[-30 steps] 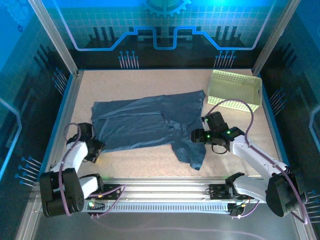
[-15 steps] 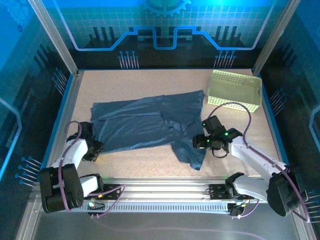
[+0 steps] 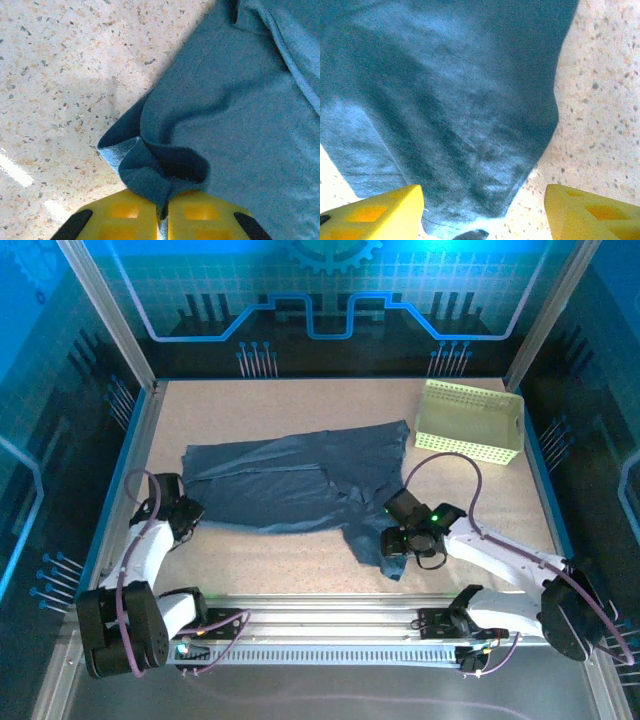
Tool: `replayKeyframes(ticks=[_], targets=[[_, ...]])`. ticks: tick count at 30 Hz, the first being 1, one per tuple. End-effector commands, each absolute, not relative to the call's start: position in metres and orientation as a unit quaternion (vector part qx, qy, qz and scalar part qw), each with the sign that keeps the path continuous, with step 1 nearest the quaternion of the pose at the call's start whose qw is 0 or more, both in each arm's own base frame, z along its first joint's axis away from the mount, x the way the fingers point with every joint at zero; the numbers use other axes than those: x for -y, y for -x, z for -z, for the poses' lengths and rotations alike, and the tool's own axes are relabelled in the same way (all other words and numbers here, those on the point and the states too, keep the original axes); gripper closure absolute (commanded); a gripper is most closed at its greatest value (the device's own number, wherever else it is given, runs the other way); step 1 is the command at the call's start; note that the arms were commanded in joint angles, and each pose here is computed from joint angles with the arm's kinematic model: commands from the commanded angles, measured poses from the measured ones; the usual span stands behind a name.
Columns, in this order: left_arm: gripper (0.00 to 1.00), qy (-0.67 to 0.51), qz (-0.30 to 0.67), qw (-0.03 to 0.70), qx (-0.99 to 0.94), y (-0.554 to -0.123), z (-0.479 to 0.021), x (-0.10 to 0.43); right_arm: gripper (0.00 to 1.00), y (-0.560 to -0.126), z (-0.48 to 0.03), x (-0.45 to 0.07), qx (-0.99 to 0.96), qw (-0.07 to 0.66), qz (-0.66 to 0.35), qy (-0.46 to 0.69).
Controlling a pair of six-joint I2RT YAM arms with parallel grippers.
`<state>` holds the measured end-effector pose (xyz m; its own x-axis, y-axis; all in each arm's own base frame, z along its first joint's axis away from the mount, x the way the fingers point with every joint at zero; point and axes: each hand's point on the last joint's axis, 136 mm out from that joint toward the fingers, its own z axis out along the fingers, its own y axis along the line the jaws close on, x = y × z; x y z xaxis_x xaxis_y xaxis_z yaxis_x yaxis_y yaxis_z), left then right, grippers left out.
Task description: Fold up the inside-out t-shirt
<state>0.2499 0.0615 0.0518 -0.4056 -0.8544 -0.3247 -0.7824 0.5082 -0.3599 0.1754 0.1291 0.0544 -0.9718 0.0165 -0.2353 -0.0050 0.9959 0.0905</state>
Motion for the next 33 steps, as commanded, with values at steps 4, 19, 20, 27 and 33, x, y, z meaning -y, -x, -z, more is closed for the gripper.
replayKeyframes(ticks=[4,19,20,27,33], targets=[[0.92,0.476,0.09,0.24,-0.842,-0.253,-0.049,-0.056,0.36,-0.144,-0.039,-0.127,-0.997,0.072,0.001,-0.017],[0.93,0.469,0.105,0.239,-0.844,-0.257,-0.048,-0.051,0.54,-0.101,-0.02,-0.128,-0.999,0.031,0.043,0.001],[0.93,0.47,0.105,0.239,-0.843,-0.257,-0.048,-0.052,0.55,-0.101,-0.018,-0.13,-0.999,0.029,0.041,0.002],[0.93,0.466,0.102,0.24,-0.845,-0.256,-0.049,-0.052,0.58,-0.112,-0.011,-0.137,-0.998,0.043,0.045,0.005],[0.93,0.466,0.103,0.241,-0.845,-0.255,-0.05,-0.052,0.62,-0.119,-0.008,-0.145,-0.998,0.052,0.041,0.011]])
